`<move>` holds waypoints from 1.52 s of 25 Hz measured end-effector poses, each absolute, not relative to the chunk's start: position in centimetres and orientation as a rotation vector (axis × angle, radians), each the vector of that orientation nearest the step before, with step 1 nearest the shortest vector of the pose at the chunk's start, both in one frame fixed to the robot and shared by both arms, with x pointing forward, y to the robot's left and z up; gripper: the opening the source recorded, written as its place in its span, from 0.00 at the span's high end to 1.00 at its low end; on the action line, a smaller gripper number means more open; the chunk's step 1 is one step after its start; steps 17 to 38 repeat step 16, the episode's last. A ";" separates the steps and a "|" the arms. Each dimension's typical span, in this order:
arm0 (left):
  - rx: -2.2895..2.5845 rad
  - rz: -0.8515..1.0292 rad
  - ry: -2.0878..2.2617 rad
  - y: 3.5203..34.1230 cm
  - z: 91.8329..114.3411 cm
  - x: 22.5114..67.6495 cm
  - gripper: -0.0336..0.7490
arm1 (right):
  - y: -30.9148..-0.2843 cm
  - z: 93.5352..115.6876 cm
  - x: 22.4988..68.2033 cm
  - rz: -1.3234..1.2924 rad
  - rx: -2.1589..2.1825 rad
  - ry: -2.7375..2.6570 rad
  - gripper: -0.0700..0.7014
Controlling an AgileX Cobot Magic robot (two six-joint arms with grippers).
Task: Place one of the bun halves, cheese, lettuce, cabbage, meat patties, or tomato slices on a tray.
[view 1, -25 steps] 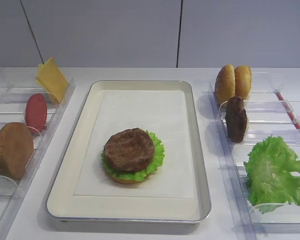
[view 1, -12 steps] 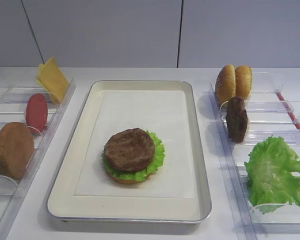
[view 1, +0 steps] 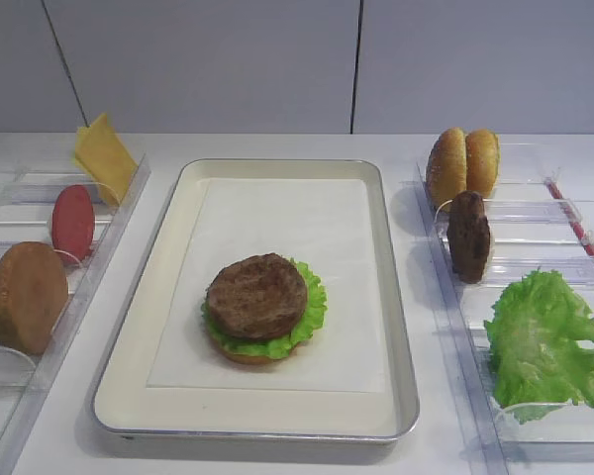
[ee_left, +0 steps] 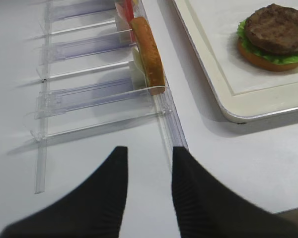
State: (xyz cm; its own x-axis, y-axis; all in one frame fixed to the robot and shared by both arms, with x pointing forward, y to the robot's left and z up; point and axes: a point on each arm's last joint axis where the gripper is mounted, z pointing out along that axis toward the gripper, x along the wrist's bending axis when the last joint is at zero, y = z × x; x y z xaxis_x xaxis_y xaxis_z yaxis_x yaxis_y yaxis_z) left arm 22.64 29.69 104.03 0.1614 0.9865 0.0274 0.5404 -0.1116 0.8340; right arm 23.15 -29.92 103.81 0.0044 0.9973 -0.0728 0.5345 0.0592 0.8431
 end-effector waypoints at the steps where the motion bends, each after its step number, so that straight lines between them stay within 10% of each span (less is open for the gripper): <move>1: 1.747 0.817 1.462 29.7 104.0 22.6 0.70 | -29.9 103.8 23.1 0.817 1.564 1.621 0.43; 38: 1.747 0.817 1.462 29.7 104.0 22.6 0.70 | -29.9 103.8 23.1 0.819 1.564 1.621 0.43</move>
